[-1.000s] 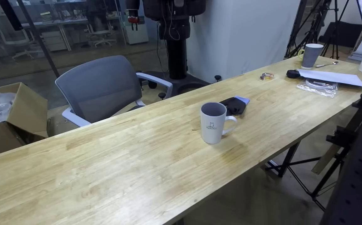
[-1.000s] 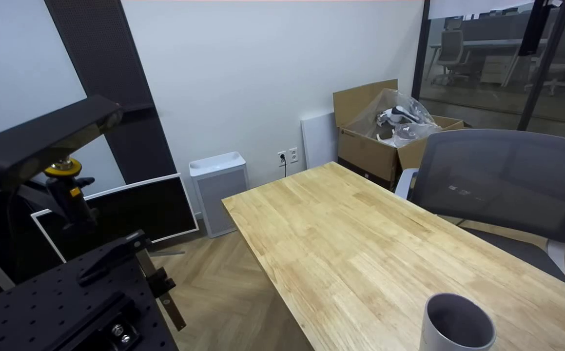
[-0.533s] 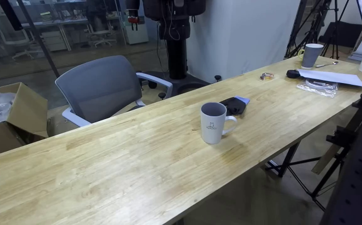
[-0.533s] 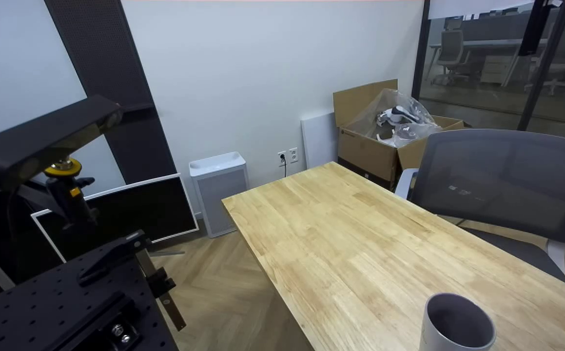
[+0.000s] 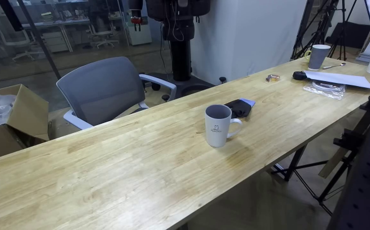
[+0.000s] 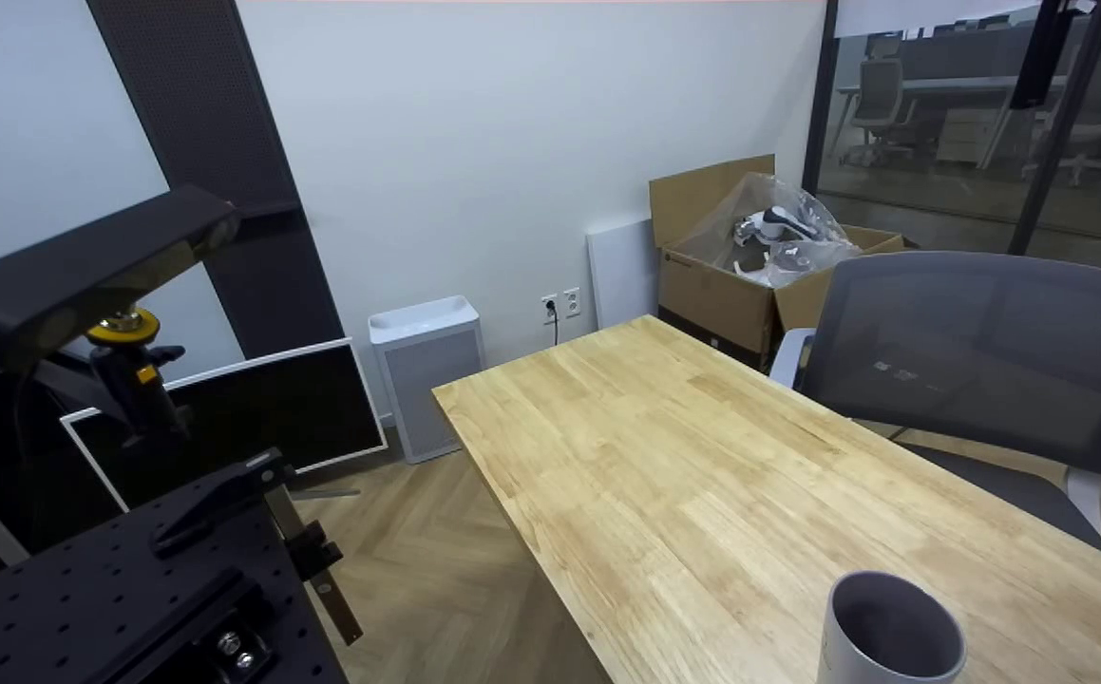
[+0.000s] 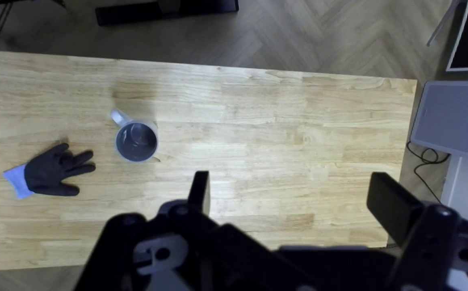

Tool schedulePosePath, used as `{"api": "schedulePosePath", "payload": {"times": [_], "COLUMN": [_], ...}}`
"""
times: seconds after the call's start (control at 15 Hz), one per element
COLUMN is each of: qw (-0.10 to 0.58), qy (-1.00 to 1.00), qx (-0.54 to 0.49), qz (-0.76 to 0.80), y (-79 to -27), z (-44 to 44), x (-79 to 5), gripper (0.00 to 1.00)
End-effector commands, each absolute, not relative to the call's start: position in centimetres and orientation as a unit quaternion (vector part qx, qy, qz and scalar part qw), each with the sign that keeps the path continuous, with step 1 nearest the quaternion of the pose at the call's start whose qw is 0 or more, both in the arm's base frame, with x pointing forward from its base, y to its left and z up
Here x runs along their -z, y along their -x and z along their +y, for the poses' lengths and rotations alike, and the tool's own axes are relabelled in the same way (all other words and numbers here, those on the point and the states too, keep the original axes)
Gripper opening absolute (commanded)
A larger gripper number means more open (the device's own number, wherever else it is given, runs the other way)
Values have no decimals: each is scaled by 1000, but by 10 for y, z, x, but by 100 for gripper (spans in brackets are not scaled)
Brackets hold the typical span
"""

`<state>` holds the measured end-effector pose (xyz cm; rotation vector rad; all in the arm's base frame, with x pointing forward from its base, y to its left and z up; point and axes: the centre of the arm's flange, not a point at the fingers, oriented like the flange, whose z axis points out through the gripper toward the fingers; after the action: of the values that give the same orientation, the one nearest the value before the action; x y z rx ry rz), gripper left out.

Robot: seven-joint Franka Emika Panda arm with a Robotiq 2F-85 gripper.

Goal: Pick up the mug then set it back down

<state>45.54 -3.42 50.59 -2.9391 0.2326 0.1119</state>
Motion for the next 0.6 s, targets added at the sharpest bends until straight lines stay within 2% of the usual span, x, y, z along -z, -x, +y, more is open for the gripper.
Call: {"api": "schedulePosePath", "payload": {"times": [0.0,0.2,0.53], "qw": [109,109,76], "qy": [992,992,996], "qx": [6,29,1], "qz": [65,50,43], "y": [-452,-455,-457], "z": [-41,-48,-57], "x": [-493,-484,-457], "gripper": [100,100,100]}}
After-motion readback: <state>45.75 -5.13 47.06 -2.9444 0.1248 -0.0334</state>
